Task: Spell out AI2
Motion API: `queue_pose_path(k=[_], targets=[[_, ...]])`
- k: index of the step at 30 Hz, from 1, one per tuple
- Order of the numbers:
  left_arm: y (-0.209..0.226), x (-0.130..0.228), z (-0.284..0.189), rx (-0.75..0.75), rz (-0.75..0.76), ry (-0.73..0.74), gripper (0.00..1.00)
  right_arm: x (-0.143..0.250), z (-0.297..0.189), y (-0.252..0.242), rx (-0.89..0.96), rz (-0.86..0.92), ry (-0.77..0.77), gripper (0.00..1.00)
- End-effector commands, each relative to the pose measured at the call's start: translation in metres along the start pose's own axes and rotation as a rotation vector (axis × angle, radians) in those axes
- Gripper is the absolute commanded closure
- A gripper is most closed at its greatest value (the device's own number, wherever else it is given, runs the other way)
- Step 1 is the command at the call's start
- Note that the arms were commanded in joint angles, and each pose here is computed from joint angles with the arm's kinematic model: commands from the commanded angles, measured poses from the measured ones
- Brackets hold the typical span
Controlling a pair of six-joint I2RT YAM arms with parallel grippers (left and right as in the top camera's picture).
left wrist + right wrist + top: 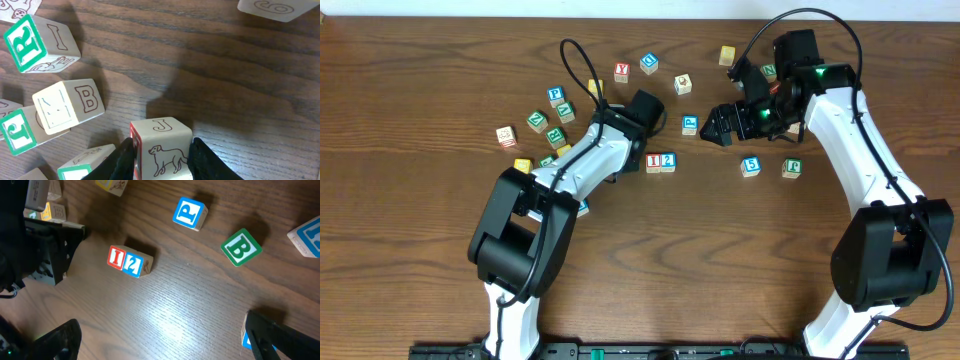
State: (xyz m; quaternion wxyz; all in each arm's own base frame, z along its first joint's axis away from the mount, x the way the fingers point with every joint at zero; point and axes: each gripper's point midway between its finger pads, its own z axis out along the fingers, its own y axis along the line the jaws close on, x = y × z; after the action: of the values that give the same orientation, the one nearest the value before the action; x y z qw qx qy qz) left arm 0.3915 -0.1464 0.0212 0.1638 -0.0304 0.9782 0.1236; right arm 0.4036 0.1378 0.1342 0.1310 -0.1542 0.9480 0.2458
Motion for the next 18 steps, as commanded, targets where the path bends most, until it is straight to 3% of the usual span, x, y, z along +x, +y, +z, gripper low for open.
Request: queue_pose_path(k=[1,6,18], targets=[[-0.0055,0.0145,0.0137,0.005,-0.001,0.052,0.65,-0.0016,-0.0083,0.0032,0.003,-0.03,-0.018,0.01],[-0.006,0.0139,0.0139,0.006,-0.002,0.05,0.56,-0.0018,-0.0083,0.0032,0.003,-0.031,-0.019,0.01],[-0.0072,0.0116,0.014,0.011,-0.01,0.041,0.55,-0.0017,-0.0083,0.0032,0.003,-0.031,-0.019,0.01]])
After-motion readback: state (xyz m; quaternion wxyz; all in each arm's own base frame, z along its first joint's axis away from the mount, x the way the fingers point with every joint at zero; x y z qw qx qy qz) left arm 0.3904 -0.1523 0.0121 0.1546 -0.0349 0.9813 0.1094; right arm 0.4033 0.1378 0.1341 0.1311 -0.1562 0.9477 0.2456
